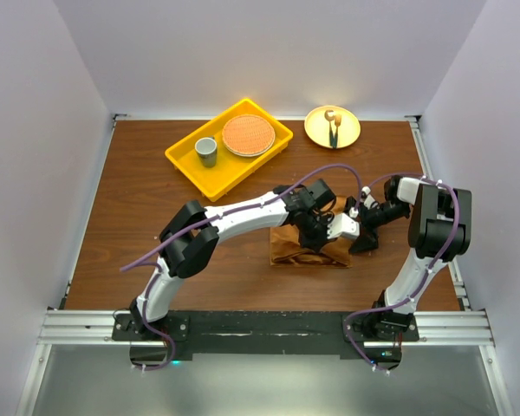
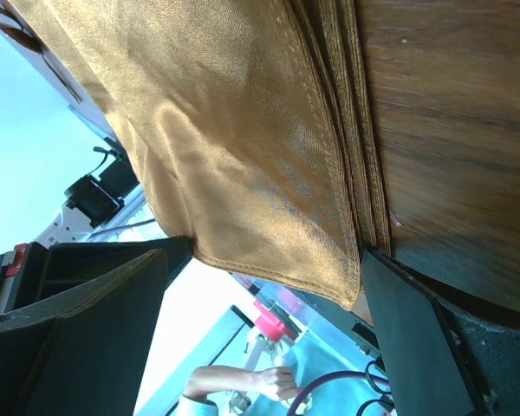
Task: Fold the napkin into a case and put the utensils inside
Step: Smooth out the square-folded napkin at the center of the board.
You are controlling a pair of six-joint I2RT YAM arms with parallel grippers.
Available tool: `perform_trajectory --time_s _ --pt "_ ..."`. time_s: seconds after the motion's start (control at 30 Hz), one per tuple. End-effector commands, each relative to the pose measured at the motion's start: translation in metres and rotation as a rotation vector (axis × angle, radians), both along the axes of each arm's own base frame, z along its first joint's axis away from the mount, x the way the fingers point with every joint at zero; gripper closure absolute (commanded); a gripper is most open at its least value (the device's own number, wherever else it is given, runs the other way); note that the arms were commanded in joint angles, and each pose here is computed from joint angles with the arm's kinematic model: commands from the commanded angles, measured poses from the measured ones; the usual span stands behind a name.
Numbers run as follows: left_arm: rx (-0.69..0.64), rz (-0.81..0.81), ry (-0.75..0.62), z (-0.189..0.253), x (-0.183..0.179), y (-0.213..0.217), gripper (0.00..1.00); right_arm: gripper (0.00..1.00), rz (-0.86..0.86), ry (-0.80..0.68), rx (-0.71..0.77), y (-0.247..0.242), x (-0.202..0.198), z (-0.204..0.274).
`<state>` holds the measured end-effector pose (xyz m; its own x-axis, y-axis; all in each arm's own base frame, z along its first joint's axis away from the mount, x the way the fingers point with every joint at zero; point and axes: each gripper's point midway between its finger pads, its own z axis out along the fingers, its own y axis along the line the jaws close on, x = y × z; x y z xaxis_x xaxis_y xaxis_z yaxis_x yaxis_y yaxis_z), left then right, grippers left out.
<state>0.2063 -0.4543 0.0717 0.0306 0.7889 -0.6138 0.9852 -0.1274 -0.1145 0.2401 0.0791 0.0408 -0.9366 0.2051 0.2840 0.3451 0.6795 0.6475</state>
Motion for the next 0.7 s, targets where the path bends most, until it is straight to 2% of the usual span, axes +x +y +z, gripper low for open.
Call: perform_trajectory --time_s 0.0,0.37,0.67 --pt "-0.056 -0.017 0.008 0.019 -0.007 -0.013 1.0 0.02 0.011 0.0 -0.038 -0.004 -0.002 -0.009" --pt "0.049 -0.024 0.006 -0.037 -0.013 0.015 1.0 0.02 0.016 -0.012 -0.052 -0.006 -0.001 -0.007" --pt "0.004 0.015 -0.001 -0.031 -0.009 0.006 1.0 0.02 0.017 -0.021 -0.05 -0.006 -0.001 -0.004"
